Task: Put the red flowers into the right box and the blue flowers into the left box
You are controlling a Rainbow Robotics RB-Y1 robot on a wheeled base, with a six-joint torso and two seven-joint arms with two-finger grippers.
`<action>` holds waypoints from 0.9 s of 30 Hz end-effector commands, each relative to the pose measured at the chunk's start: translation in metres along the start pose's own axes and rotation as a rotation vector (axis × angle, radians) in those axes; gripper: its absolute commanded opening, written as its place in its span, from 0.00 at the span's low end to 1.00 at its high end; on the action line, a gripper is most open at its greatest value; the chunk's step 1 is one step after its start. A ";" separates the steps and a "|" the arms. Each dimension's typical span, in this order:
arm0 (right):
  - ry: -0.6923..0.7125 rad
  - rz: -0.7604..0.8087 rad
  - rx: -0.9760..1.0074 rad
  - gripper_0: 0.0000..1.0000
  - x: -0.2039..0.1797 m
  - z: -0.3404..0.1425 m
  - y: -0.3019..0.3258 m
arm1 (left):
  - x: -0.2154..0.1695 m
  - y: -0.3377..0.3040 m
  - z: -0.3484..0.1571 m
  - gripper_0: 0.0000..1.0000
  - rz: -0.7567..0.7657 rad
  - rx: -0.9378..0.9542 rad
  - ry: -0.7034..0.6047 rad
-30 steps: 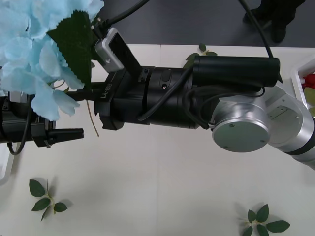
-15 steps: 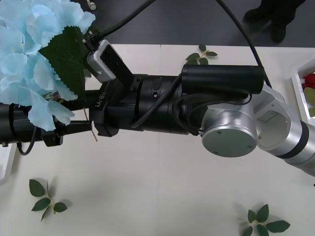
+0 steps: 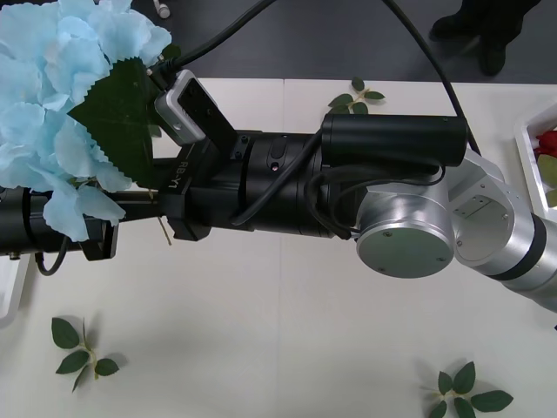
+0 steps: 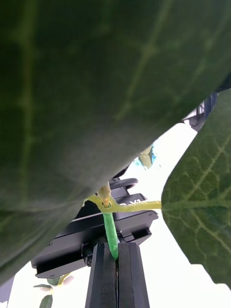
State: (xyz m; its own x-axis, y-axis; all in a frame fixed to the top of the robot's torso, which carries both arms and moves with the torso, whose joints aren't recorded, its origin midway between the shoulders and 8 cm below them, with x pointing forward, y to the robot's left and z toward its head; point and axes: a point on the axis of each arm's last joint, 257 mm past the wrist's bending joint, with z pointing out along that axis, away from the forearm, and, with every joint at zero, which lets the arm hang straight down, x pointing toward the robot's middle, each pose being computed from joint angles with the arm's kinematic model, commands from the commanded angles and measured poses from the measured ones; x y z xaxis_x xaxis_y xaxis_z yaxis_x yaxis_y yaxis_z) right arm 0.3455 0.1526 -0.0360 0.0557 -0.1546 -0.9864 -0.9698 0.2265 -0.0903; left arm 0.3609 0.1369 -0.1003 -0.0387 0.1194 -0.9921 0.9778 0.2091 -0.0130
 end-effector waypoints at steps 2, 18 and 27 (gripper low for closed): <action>-0.046 -0.057 -0.015 0.80 -0.029 0.002 0.006 | -0.014 0.006 -0.003 0.00 -0.012 -0.018 -0.011; -0.046 -0.057 -0.015 1.00 -0.029 0.002 0.006 | -0.013 0.020 -0.059 0.00 -0.065 -0.166 -0.037; -0.092 -0.039 0.017 1.00 -0.028 -0.010 -0.005 | -0.005 0.031 -0.137 0.00 -0.208 -0.432 -0.047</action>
State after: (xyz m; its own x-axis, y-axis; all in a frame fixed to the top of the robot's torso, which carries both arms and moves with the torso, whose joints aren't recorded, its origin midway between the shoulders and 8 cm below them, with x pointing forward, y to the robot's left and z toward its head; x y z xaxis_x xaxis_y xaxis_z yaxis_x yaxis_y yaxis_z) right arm 0.3472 0.1533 -0.0199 0.0713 -0.0929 -0.9931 -0.9676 0.2354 -0.0915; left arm 0.3716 0.2518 -0.0845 -0.2065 -0.0312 -0.9780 0.8164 0.5455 -0.1898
